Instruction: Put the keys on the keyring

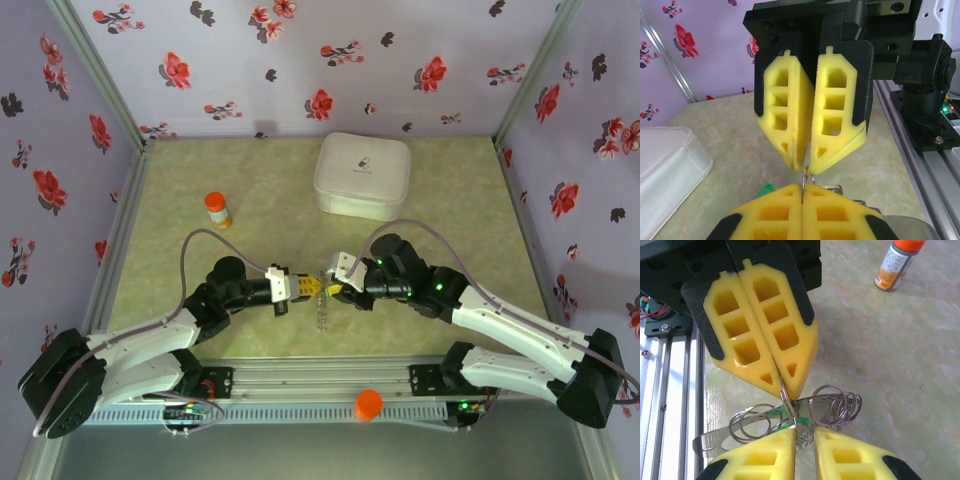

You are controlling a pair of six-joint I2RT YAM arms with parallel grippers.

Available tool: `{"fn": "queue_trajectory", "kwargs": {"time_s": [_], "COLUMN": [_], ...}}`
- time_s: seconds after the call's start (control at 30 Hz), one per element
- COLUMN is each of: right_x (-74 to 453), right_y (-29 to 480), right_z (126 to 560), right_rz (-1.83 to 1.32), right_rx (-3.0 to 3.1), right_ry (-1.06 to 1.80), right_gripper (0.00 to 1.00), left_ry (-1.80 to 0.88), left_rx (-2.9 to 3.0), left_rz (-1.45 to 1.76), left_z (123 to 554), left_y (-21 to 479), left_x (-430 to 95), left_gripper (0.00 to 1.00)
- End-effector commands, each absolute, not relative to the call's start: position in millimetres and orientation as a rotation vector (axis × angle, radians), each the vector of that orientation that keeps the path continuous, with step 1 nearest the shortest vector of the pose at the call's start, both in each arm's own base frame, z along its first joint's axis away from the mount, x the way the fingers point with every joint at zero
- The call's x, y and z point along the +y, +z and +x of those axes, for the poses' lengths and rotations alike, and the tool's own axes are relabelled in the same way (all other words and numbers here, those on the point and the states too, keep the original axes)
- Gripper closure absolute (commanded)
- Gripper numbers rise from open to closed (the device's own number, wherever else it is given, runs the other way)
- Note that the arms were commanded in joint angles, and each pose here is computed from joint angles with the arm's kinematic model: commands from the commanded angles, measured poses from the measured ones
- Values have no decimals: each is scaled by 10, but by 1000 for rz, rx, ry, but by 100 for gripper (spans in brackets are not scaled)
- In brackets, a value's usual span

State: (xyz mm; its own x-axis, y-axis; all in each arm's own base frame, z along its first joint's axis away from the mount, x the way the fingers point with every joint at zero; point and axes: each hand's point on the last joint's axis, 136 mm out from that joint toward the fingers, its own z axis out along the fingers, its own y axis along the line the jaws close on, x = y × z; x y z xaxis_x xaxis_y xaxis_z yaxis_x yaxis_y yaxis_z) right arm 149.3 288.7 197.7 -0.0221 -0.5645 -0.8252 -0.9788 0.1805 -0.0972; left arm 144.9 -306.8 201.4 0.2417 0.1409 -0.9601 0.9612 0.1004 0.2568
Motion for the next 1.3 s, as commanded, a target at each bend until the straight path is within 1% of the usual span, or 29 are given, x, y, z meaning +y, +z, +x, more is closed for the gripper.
{"fn": "queue_trajectory", "kwargs": {"time_s": [0.0, 0.2, 0.43, 0.53, 0.8, 0.97, 1.03, 1.07, 1.13, 1.2, 1.27], "right_x": [2922, 2942, 2913, 2887, 2947, 2944, 2910, 2890, 2852, 2849, 2877], "right_y": [2037, 2027, 2009, 1966, 1906, 1977, 2005, 2012, 2008, 2011, 2053], "right_z": [1494, 1499, 1510, 1537, 1540, 1526, 1520, 1510, 1494, 1459, 1432], "right_rz": [-1466, -1468, -1476, -1489, -1501, -1471, -1450, -1445, -1440, -1442, -1436], "right_rx": [1685, 1693, 1711, 1740, 1759, 1735, 1710, 1699, 1685, 1667, 1641], "right_ry": [710, 718, 694, 660, 686, 705, 701, 696, 688, 706, 738], "right_gripper": [84, 86, 100, 100, 100, 100, 91, 84, 76, 71, 70], "left_ry": [-899, -904, -906, -931, -972, -965, -963, -963, -961, -965, -967], "left_rx": [1078, 1069, 1060, 1048, 1006, 1011, 1015, 1016, 1021, 1024, 1023], "left_rz": [1297, 1298, 1298, 1302, 1294, 1301, 1304, 1305, 1305, 1305, 1302], "left_z": [1387, 1373, 1364, 1331, 1266, 1279, 1284, 1285, 1299, 1303, 1307], "left_y": [2199, 2222, 2241, 2266, 2382, 2342, 2316, 2308, 2286, 2277, 2273], "left_x": [-3074, -3073, -3069, -3080, -3078, -3089, -3094, -3096, -3101, -3113, -3118], "left_gripper": [100, 100, 100, 100, 100, 100, 100, 100, 100, 100, 100]}}
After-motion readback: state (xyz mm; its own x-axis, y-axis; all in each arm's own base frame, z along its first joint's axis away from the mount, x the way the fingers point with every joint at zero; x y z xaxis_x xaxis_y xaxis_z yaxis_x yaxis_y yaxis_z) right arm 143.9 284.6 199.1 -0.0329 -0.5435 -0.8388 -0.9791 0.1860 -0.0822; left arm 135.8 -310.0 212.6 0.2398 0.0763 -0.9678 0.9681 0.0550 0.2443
